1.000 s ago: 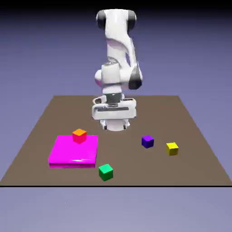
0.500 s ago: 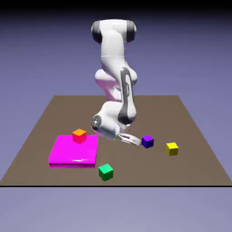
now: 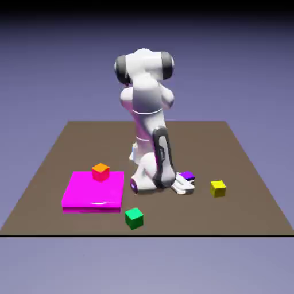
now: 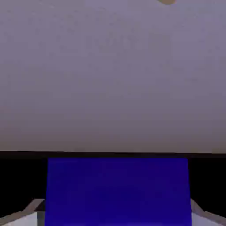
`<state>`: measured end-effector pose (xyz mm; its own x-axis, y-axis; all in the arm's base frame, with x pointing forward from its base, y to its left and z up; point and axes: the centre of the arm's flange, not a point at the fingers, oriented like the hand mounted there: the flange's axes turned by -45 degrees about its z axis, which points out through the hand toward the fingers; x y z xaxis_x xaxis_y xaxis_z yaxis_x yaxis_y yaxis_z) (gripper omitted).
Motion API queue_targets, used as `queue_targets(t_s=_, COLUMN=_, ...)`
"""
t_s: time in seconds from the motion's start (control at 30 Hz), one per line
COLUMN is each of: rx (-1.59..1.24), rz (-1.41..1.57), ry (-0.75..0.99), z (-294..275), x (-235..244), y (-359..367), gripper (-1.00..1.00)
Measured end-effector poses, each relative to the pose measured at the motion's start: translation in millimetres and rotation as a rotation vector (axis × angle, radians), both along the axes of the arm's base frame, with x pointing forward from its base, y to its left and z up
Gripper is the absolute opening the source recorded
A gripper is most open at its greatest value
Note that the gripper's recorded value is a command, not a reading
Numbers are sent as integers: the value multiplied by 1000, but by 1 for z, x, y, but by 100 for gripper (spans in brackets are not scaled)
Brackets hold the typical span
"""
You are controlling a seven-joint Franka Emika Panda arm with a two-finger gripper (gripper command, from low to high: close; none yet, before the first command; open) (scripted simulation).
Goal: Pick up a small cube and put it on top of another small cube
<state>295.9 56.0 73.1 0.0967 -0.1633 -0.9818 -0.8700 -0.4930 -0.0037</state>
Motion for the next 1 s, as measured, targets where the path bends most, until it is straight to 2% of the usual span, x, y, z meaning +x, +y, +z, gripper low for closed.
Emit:
queue_targets(t_s=0.3, rx=58, rz=264, ry=-279, z=18, x=107, y=-43, gripper=-100)
queue_targets(t_s=0.6, rx=50, rz=561, ry=-472, z=66, x=199, y=-102, gripper=-100)
queue_targets(t_s=0.77, rx=33, rz=714, ry=-407, z=72, x=198, y=-159, gripper=-100)
queue_targets(t_s=1.0, rx=20, rz=822, ry=-212, z=78, x=161, y=-229, gripper=-100)
